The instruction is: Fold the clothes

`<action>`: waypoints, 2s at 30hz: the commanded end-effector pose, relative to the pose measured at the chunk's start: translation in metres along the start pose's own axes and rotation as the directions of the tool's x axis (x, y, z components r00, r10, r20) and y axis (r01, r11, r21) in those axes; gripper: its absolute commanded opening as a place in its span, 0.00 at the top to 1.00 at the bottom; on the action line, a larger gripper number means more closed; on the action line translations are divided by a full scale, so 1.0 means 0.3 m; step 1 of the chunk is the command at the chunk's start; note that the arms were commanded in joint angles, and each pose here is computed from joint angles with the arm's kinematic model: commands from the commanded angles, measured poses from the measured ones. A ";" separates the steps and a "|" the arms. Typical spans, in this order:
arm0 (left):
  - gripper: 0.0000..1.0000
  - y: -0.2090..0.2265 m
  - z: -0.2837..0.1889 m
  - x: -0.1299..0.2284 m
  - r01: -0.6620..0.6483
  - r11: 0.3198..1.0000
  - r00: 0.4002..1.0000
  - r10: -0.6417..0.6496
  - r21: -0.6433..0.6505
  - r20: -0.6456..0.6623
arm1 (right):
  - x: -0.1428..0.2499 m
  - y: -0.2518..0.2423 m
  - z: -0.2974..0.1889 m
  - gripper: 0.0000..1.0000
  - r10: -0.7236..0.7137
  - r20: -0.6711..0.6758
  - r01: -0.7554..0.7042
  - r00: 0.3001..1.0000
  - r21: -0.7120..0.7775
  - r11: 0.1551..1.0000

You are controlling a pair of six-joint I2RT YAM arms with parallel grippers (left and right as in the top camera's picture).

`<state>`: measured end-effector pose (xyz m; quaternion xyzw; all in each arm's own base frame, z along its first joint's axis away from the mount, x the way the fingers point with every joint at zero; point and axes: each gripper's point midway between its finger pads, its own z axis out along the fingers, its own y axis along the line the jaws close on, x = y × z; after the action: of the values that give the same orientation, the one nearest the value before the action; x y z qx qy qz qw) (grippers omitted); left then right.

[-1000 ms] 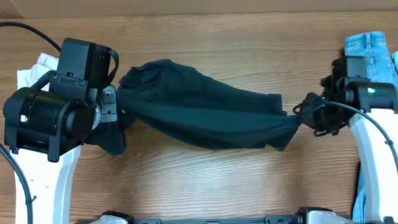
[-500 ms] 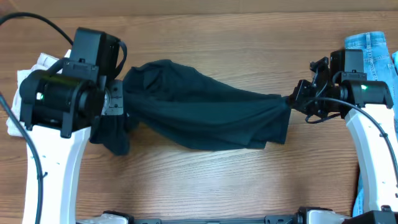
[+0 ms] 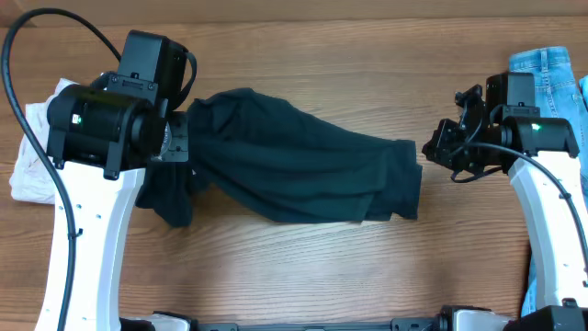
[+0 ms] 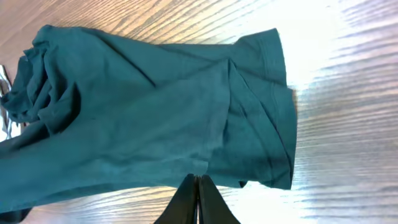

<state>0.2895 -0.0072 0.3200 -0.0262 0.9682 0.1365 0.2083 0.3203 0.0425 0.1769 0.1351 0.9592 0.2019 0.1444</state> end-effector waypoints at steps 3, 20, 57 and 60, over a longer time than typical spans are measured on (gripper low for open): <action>0.96 0.006 -0.018 -0.016 -0.005 1.000 1.000 0.005 0.009 0.027 | 0.017 -0.034 0.042 0.85 0.038 -0.060 -0.036 0.997 0.026 0.999; 0.96 0.006 -0.018 -0.017 -0.007 1.000 1.000 0.007 0.009 0.028 | 0.169 -0.055 0.429 0.53 0.009 -0.292 -0.053 0.956 -0.144 0.988; 0.96 0.008 -0.018 -0.012 -0.029 1.000 0.999 0.029 0.007 0.022 | -0.120 0.080 0.312 0.96 -0.035 0.100 0.055 0.994 -0.199 0.979; 0.96 0.008 -0.018 -0.012 -0.029 1.000 0.999 0.028 0.006 0.022 | -0.156 0.122 0.137 0.96 -0.055 0.235 0.107 0.970 -0.211 0.972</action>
<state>0.2894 -0.0077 0.3199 -0.0142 0.9687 0.1375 0.2063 0.3782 0.0831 0.0927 0.1208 0.9360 0.2777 0.1796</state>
